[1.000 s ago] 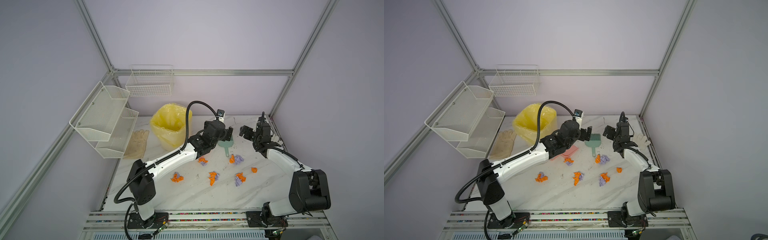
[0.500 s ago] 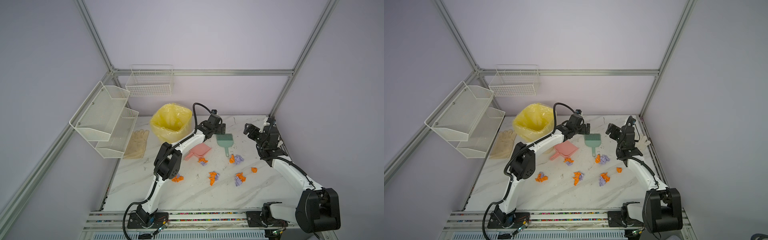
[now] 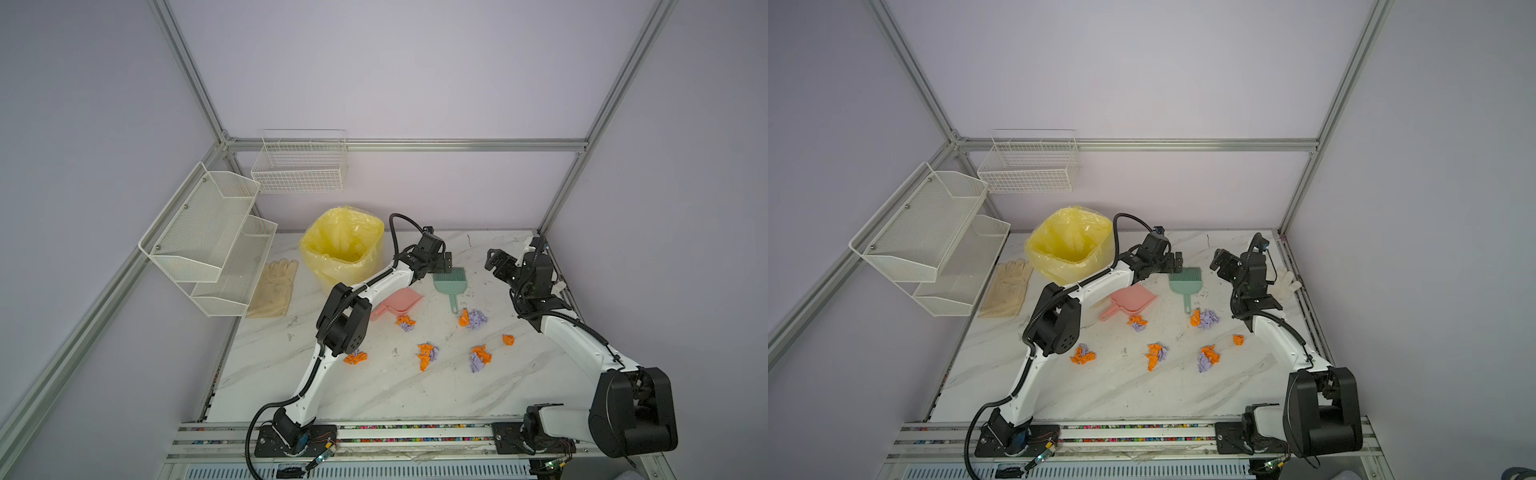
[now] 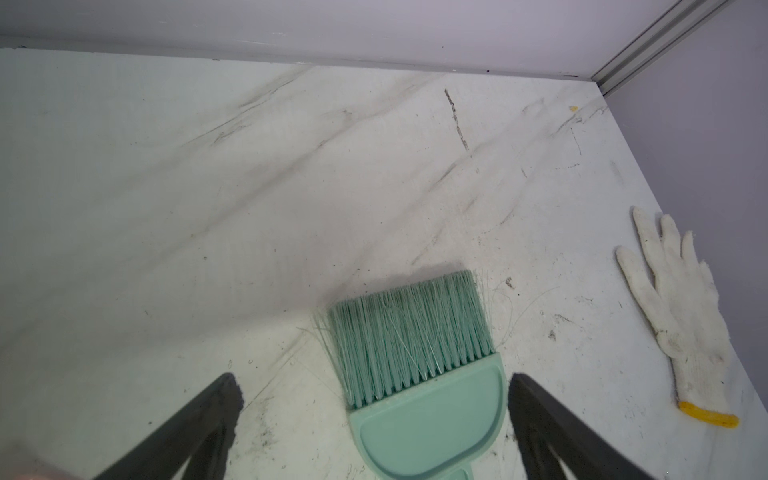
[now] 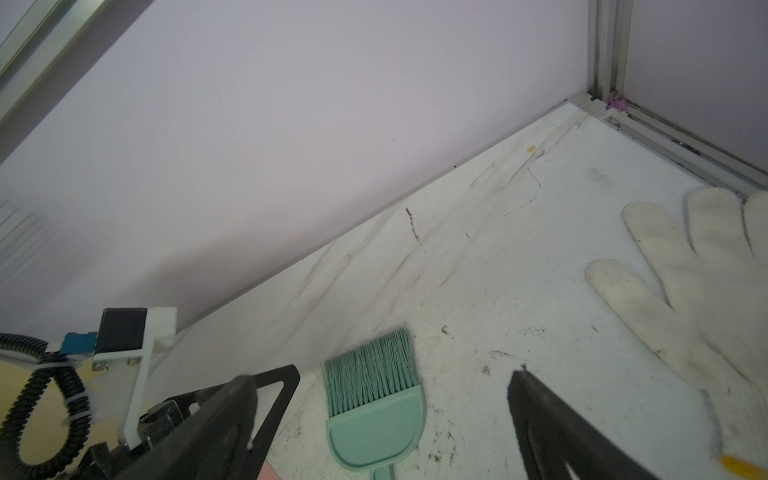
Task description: Sweep away the paper scraps from the table
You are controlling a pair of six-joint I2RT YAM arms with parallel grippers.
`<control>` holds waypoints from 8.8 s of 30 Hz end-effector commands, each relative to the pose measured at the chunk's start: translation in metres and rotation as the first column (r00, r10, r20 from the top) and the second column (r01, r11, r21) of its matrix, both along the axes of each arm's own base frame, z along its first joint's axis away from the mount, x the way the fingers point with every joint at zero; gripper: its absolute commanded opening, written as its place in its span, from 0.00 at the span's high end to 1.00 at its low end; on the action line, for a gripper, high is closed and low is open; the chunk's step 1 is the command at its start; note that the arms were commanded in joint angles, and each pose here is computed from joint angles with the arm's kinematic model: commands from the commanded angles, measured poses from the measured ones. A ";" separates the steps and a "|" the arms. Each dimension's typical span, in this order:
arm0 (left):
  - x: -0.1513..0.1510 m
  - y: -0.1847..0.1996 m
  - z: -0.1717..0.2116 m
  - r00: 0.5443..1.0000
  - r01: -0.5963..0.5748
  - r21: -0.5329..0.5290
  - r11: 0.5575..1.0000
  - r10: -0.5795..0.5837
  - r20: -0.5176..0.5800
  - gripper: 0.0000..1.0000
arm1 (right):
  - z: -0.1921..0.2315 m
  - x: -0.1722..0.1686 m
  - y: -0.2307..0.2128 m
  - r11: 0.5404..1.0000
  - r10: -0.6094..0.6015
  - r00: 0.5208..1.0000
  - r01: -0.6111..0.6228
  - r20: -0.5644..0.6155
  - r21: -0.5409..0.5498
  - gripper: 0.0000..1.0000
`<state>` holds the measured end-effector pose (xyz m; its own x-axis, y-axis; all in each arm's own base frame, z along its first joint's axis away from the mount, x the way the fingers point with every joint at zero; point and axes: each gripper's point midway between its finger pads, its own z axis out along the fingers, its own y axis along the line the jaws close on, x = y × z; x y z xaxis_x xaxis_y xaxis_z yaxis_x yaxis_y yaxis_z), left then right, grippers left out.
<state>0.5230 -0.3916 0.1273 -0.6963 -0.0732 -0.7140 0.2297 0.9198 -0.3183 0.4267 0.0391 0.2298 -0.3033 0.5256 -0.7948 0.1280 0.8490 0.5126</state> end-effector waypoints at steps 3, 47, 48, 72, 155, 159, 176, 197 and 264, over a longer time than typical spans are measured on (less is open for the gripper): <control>0.010 -0.012 0.014 0.999 0.005 -0.079 0.997 -0.002 0.041 0.00 | -0.002 0.001 -0.002 1.000 -0.008 1.000 0.008 -0.005 -0.010 0.03; 0.017 -0.017 -0.072 0.999 -0.034 -0.058 0.998 0.032 -0.040 0.47 | -0.035 -0.009 0.001 0.998 0.033 0.997 -0.038 -0.073 -0.059 0.03; 0.018 -0.017 -0.072 0.999 -0.037 -0.058 0.998 0.035 -0.038 0.48 | -0.036 -0.010 0.001 0.998 0.035 0.997 -0.039 -0.073 -0.057 0.03; 0.031 -0.013 -0.058 0.995 -0.093 -0.180 0.979 0.085 -0.053 1.00 | -0.038 -0.015 0.011 0.995 0.088 0.992 -0.091 -0.085 -0.026 0.03; 0.024 0.027 0.233 0.932 0.120 -0.758 0.641 0.190 0.309 1.00 | 0.032 -0.023 0.146 0.021 0.217 0.843 -0.508 0.493 0.861 0.26; 0.024 0.027 0.239 0.929 0.123 -0.747 0.653 0.189 0.319 1.00 | 0.031 -0.029 0.141 0.028 0.208 0.849 -0.501 0.485 0.865 0.25; 0.020 0.026 0.245 0.930 0.118 -0.798 0.591 0.217 0.298 1.00 | 0.042 -0.012 0.144 -0.093 0.163 0.860 -0.474 0.483 0.875 0.32; 0.009 0.021 0.251 0.932 0.137 -0.816 0.561 0.205 0.297 1.00 | 0.046 -0.005 0.124 -0.122 0.021 0.885 -0.459 0.465 0.880 0.46; -0.170 0.139 0.245 0.933 0.120 -0.143 0.982 -0.063 0.353 0.00 | 0.070 0.019 0.062 0.938 0.264 0.962 -0.273 0.072 0.213 1.00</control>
<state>0.3770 -0.2685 0.4311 -0.3208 -0.4008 -0.8582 0.4746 0.7161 -0.5118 0.4538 0.1225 0.3367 -0.4068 0.7660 -0.4977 -0.2643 0.4229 0.8668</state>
